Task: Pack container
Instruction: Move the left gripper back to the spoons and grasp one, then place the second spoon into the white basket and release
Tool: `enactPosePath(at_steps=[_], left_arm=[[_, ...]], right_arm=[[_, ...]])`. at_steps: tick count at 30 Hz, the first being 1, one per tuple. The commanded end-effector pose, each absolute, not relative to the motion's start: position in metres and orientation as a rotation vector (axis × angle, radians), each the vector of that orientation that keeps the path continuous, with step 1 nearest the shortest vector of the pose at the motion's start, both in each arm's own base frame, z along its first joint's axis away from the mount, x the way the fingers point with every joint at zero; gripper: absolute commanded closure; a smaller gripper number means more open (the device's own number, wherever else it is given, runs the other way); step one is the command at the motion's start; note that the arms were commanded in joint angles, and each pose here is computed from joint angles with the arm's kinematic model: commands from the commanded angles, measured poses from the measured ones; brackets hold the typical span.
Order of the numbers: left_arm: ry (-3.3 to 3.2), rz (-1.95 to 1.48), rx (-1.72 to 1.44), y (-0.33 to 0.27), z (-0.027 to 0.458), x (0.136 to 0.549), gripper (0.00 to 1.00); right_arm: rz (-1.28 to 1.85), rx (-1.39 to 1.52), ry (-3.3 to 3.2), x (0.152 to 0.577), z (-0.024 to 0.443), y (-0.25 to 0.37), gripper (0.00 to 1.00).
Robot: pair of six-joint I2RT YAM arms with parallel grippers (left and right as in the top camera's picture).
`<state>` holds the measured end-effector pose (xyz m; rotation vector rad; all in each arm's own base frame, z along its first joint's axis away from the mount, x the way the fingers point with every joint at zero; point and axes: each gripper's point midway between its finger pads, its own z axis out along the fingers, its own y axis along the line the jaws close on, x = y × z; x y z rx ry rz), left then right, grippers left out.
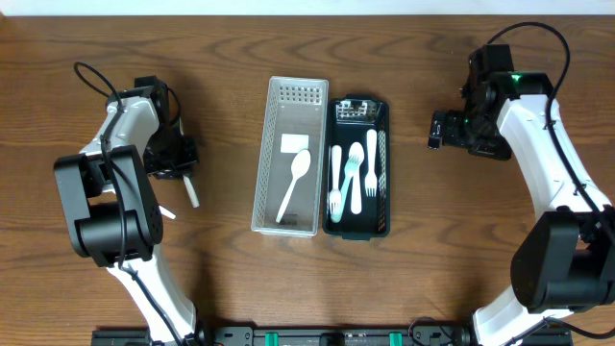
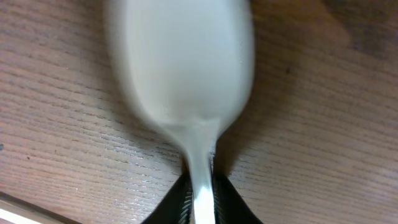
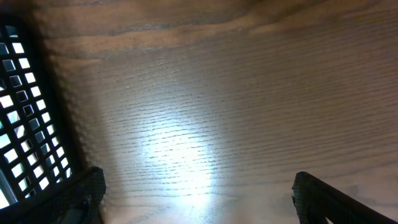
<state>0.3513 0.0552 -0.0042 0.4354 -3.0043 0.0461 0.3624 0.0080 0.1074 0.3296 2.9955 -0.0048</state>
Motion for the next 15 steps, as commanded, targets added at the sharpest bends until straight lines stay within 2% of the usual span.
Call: enactPosePath(at_steps=[1,10,15], left_arm=[[-2.981,0.042,0.432,0.056,-0.010,0.345,0.90],[-2.981,0.042,0.428,0.054,-0.001,0.346,0.94],[-3.043,0.038,0.362,0.038,0.037,0.356,0.94]], right_arm=[[-0.006,0.289,3.013,0.361,0.103,0.011,0.01],[-0.005,0.290,3.012,0.361,0.103,0.011,0.01],[-0.004,0.290,3.009,0.362,0.103,0.011,0.01]])
